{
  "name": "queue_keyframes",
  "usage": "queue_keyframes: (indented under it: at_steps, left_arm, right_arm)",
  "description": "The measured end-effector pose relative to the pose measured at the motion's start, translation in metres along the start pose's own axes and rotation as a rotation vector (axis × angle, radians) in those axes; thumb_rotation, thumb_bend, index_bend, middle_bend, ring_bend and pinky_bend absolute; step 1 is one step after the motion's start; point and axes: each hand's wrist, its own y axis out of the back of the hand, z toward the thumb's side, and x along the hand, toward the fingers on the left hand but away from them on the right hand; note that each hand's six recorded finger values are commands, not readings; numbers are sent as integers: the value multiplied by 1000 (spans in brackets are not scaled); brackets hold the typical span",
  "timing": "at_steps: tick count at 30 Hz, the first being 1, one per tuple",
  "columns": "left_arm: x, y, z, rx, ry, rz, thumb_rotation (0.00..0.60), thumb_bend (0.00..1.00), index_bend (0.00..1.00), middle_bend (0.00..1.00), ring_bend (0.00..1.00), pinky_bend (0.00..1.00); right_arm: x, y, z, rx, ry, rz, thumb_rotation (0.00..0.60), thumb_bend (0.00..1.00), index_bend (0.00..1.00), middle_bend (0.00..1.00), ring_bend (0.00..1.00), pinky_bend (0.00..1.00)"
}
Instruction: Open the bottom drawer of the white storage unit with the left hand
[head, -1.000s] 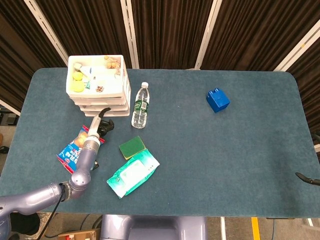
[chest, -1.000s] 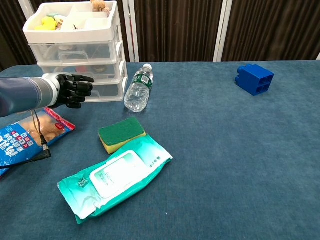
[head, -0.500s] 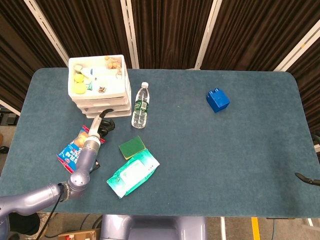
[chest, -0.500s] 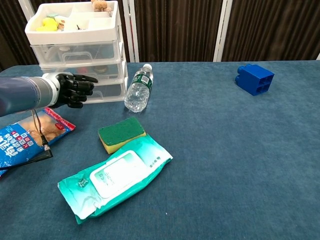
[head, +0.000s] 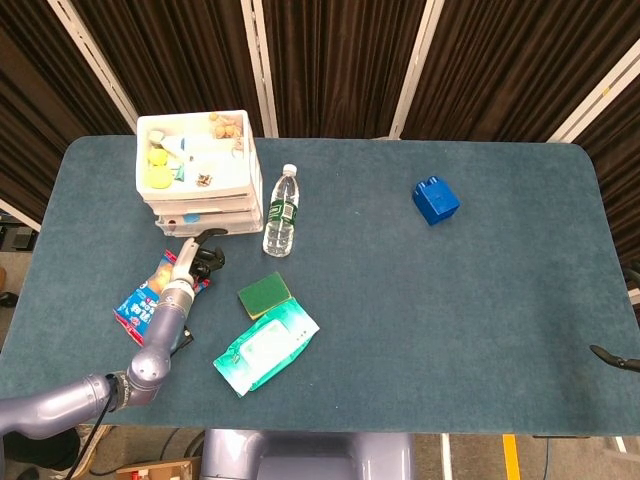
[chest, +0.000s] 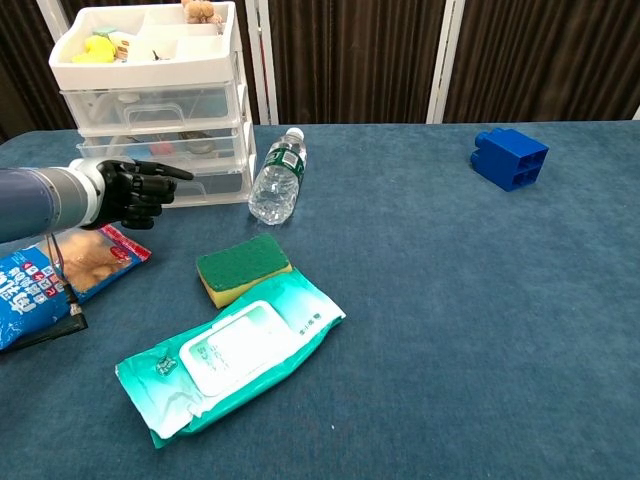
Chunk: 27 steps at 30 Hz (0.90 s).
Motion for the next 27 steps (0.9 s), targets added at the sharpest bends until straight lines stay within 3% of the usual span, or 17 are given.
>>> queue_keyframes:
  at_steps: [6, 11, 17, 21, 27]
  left_arm:
    - [-6, 5, -4, 4, -14, -1, 600, 726, 164, 962, 965, 960]
    - [-13, 9, -6, 61, -47, 0, 600, 726, 186, 962, 965, 961]
    - [-24, 15, 1, 269, -161, 39, 600, 727, 221, 962, 965, 960]
    - [-34, 21, 16, 445, -267, 104, 600, 732, 227, 963, 965, 960]
    - [-36, 28, 33, 593, -309, 183, 600, 739, 223, 964, 965, 960]
  right_arm:
    - [0, 0, 0, 1, 0, 1, 600, 123, 0, 0, 0, 0]
    - [0, 0, 1, 2, 2, -1, 600, 124, 0, 0, 0, 0]
    - [0, -1, 1, 2, 1, -2, 600, 123, 0, 0, 0, 0]
    - [0, -1, 1, 1, 0, -2, 600, 124, 0, 0, 0, 0]
    - [0, -1, 1, 0, -2, -2, 600, 124, 0, 0, 0, 0]
